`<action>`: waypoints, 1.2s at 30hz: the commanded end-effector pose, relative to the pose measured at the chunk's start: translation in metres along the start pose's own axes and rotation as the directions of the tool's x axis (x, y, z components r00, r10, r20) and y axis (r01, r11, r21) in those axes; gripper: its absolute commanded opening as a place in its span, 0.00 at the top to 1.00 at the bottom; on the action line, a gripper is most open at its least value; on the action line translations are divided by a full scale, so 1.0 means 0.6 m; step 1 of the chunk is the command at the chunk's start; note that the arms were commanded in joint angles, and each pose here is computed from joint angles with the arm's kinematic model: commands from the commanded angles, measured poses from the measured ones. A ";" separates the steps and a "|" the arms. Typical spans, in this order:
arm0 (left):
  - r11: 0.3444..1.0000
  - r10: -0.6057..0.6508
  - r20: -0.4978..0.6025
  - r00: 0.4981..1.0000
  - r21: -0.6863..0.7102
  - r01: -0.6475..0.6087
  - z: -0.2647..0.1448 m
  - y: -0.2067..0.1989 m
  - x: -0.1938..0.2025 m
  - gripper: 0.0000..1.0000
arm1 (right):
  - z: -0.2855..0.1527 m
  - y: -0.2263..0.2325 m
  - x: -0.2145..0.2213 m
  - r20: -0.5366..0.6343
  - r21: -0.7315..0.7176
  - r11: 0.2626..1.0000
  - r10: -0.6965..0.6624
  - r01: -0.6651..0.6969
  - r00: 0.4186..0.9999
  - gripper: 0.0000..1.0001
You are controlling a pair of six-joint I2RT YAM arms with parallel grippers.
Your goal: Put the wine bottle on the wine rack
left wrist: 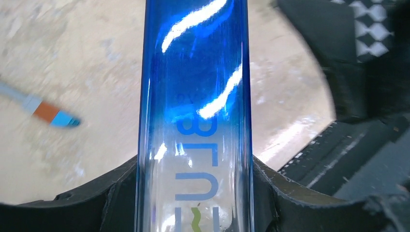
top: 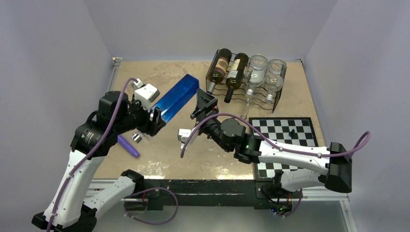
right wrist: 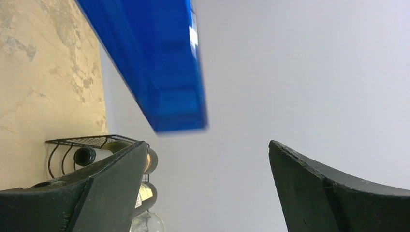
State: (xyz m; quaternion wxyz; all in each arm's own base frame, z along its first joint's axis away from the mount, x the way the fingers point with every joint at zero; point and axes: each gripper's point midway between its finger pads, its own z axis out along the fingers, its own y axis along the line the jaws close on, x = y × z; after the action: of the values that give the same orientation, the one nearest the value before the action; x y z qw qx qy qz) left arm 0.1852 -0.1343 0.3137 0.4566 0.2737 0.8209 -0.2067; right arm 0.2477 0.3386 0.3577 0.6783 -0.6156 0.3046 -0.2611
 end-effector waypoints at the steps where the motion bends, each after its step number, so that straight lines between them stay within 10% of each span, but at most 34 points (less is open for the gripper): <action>1: 0.972 -0.027 0.196 0.980 -0.223 0.071 -0.027 0.062 -0.084 1.00 | -0.031 -0.061 0.013 -0.001 0.125 0.988 0.092 -0.091 0.996 0.01; 8: 0.969 -0.047 0.143 0.989 -0.234 0.080 -0.003 0.070 -0.050 1.00 | -0.058 -0.088 0.053 -0.108 0.127 0.933 0.350 -0.336 0.931 0.03; 15: 0.981 -0.106 0.052 0.993 -0.155 0.113 0.053 0.055 0.028 1.00 | -0.103 -0.149 0.098 -0.207 0.161 0.583 0.809 -0.797 0.550 0.06; 30: 0.980 -0.190 0.081 0.978 0.082 0.184 0.194 -0.024 0.083 1.00 | -0.168 -0.116 0.141 -0.254 0.247 0.170 0.961 -0.954 0.105 0.05; 36: 0.981 -0.177 0.116 0.977 0.102 0.165 0.262 -0.063 0.073 1.00 | -0.193 -0.114 0.155 -0.227 0.276 0.099 0.973 -0.956 0.036 0.05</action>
State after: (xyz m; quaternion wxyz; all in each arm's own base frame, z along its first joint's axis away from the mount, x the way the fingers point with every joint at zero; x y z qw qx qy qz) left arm 0.1932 -0.1902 0.1317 0.3324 0.2303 0.8853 -0.2297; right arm 0.2363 0.1916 0.4045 0.6224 -0.2145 0.7454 0.1051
